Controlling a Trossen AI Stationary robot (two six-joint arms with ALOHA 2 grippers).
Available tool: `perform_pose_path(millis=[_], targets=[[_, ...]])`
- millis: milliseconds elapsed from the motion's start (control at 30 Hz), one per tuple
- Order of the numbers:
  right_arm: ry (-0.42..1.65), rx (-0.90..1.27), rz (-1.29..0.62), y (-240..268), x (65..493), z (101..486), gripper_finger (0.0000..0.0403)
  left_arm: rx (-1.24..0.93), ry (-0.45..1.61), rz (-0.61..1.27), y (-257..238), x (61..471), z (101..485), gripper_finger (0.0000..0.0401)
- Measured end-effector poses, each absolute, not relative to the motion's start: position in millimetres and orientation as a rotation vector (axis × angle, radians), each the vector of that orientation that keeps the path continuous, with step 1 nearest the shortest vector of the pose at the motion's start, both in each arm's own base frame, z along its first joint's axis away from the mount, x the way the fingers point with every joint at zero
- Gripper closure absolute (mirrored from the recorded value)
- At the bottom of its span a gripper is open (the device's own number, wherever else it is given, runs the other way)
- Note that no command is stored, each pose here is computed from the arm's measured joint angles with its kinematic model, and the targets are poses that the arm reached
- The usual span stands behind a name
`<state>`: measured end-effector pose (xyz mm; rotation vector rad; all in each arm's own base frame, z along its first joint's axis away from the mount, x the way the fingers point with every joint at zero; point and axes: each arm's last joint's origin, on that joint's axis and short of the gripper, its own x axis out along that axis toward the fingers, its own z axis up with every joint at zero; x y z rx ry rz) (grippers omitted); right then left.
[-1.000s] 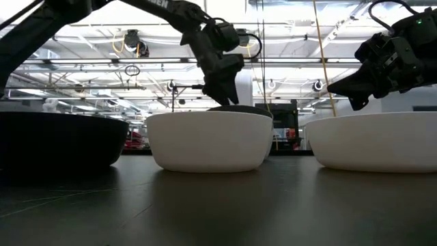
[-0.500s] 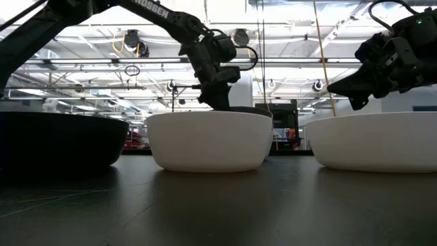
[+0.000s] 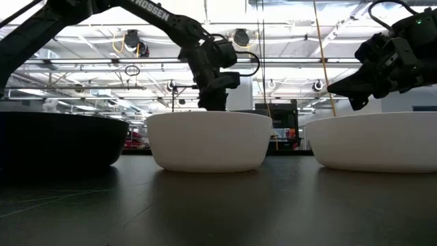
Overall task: Nest bowls inside each other
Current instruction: Stack the grey bowl on top of the light grey bowl
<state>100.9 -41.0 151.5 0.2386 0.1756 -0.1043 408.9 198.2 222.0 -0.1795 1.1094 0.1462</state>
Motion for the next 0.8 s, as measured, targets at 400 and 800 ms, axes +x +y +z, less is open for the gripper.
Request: perform_pose_path(millis=[400, 800], targets=[[0.175, 0.238, -0.104, -41, 101, 152, 0.0403, -0.155, 1.149, 0.125, 182, 413, 221, 0.0399], [0.176, 0.238, -0.104, -41, 101, 151, 0.0403, -0.137, 1.152, 0.115, 173, 420, 216, 0.04]])
